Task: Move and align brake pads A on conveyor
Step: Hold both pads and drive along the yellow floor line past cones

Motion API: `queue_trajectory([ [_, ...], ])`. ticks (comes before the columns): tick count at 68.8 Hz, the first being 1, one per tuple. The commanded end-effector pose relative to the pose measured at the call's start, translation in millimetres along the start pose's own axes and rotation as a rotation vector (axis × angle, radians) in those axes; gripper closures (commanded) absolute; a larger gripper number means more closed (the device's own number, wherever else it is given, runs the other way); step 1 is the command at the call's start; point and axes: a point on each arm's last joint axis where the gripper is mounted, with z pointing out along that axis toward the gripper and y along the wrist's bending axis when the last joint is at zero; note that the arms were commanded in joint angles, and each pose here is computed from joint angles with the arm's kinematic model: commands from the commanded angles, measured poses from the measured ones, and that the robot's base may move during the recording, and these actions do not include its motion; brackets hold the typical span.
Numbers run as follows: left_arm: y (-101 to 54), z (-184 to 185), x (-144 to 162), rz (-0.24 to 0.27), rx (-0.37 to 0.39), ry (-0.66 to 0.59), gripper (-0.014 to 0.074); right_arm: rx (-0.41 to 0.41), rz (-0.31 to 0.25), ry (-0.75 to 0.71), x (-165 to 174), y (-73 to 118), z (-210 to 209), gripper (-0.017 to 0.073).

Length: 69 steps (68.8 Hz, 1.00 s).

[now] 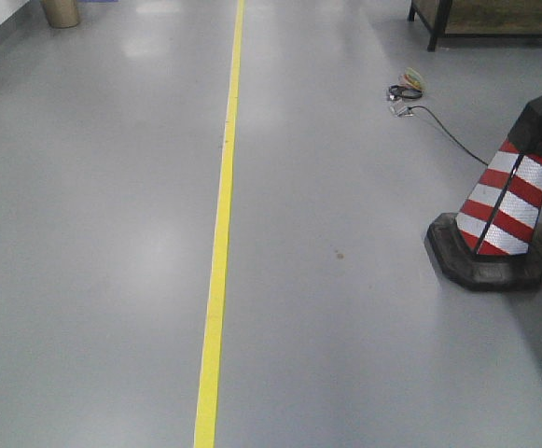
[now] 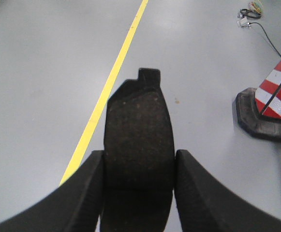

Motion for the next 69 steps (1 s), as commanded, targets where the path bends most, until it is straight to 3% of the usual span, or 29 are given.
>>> queue_trajectory([
  [1, -1.0, -4.7, -15.9, -0.013, 0.005, -0.111, 0.0600, 0.007, -0.005, -0.118, -17.4, -0.8, -4.7, 0.0564],
  [69, -1.0, -4.7, -15.9, -0.013, 0.005, -0.111, 0.0600, 0.003, 0.001, -0.118, -17.4, -0.5, -4.7, 0.0564],
])
